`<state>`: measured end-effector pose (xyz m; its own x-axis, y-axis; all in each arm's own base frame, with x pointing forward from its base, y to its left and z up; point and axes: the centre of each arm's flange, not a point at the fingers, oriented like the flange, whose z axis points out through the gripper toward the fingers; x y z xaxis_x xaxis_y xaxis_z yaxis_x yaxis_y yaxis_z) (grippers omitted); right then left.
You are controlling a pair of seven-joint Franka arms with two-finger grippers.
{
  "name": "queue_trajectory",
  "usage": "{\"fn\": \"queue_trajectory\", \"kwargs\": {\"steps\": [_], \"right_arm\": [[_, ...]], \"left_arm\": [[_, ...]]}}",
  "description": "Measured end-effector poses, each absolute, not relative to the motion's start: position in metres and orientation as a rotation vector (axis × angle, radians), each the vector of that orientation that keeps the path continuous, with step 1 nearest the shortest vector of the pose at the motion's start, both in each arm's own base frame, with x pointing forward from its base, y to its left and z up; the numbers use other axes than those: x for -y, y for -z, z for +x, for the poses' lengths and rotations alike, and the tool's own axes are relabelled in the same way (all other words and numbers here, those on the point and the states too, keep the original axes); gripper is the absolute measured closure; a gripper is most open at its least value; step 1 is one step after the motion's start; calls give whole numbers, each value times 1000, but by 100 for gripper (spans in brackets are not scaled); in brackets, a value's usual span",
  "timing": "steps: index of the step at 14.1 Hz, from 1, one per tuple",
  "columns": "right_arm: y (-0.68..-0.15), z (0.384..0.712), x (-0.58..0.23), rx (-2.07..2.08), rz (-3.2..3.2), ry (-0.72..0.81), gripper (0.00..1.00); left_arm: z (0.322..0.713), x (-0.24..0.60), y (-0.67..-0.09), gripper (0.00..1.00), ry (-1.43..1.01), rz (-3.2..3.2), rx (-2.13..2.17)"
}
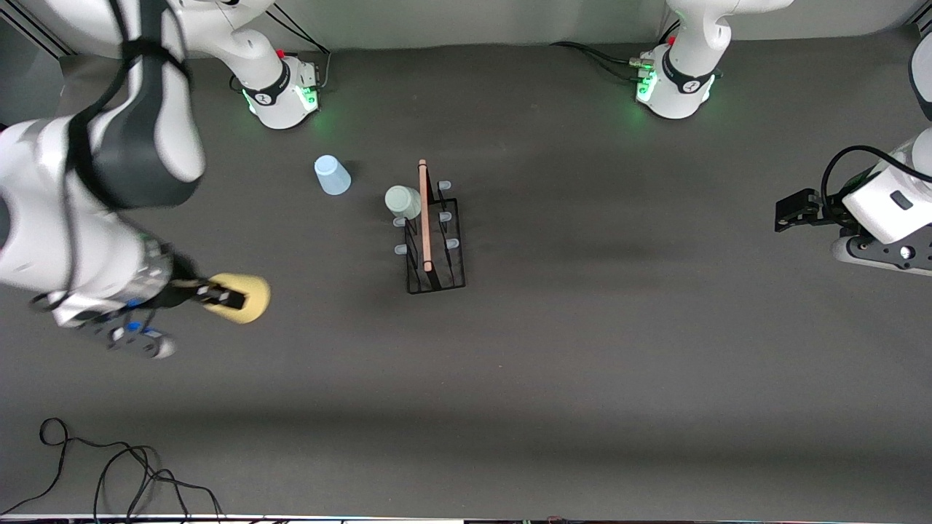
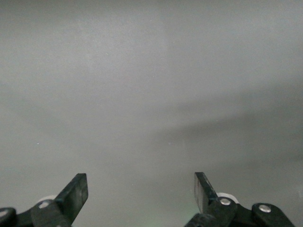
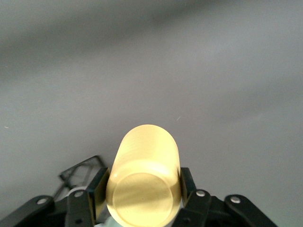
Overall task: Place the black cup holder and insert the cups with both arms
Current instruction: 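Lift the yellow cup and carry it to the holder, then lower the yellow cup onto a holder peg with the right gripper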
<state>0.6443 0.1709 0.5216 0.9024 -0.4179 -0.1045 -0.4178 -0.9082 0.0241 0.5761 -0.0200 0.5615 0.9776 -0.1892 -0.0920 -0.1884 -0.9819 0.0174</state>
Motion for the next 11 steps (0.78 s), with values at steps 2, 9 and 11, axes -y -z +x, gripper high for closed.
{"fn": "queue_trajectory", "kwargs": {"steps": [2,9,11], "right_arm": [[-516,612,-264,905,2970,176,35],[-442,538,-386,1178,2858,131,35],[-419,535,-376,1205,2853,132,35]], "left_arm": [[576,20,-561,0,147,3115,297],[576,20,-561,0,149,3115,297],[576,20,-561,0,149,3115,297]]}}
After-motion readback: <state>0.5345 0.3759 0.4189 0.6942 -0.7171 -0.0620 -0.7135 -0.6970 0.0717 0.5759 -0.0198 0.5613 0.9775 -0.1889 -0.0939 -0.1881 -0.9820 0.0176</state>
